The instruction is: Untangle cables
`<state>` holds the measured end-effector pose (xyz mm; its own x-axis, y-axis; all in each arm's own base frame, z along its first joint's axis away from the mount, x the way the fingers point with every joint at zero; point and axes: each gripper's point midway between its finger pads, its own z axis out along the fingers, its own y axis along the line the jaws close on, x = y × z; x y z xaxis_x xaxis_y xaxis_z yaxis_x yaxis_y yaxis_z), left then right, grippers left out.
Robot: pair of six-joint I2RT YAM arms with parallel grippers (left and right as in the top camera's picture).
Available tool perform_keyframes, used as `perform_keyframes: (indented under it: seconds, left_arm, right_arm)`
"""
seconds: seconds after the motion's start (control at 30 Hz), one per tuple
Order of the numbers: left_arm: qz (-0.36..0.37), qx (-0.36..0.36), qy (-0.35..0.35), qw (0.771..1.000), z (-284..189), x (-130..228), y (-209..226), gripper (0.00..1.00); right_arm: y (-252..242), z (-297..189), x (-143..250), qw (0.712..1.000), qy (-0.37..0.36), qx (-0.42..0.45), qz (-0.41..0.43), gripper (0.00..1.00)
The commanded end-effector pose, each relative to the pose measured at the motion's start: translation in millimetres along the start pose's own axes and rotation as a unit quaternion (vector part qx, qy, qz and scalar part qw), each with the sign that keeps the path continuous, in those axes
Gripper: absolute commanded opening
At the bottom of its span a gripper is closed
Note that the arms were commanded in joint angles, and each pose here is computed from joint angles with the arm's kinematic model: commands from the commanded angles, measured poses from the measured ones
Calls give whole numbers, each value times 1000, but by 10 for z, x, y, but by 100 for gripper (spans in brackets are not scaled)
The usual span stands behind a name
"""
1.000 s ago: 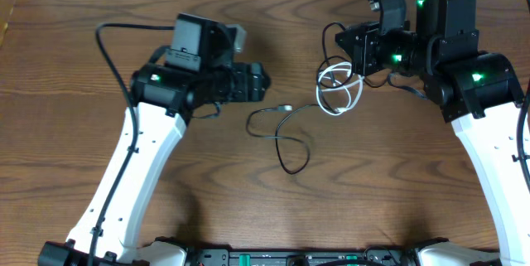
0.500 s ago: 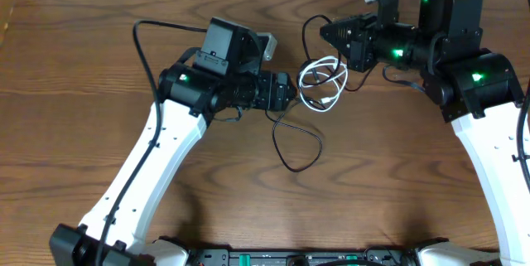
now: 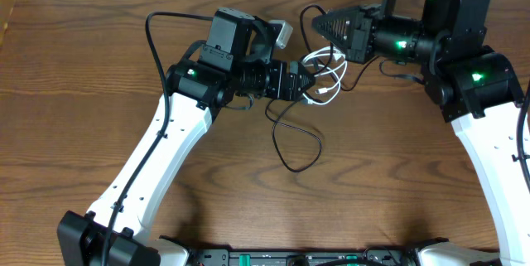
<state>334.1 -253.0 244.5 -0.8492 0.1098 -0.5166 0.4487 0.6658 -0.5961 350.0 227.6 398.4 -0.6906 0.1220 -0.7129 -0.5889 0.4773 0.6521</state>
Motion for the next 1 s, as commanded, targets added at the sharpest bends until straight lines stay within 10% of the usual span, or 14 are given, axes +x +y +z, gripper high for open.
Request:
perform_keyframes:
  seconds: [0.0, 0.43, 0.63, 0.97]
  left_arm:
    - [13, 14, -9, 1000, 16, -69, -54, 70]
    - [13, 14, -10, 1000, 52, -82, -32, 44]
    - [12, -2, -9, 1000, 76, -80, 41, 8]
    - [-38, -260, 21, 965, -289, 179, 1090, 8]
  right_arm:
    - [165, -29, -43, 999, 0, -31, 42, 1]
    - [478, -76, -228, 994, -21, -103, 12, 1]
    - [569, -108, -320, 992, -38, -120, -20, 1]
    - [-214, -547, -728, 992, -124, 6, 5, 1]
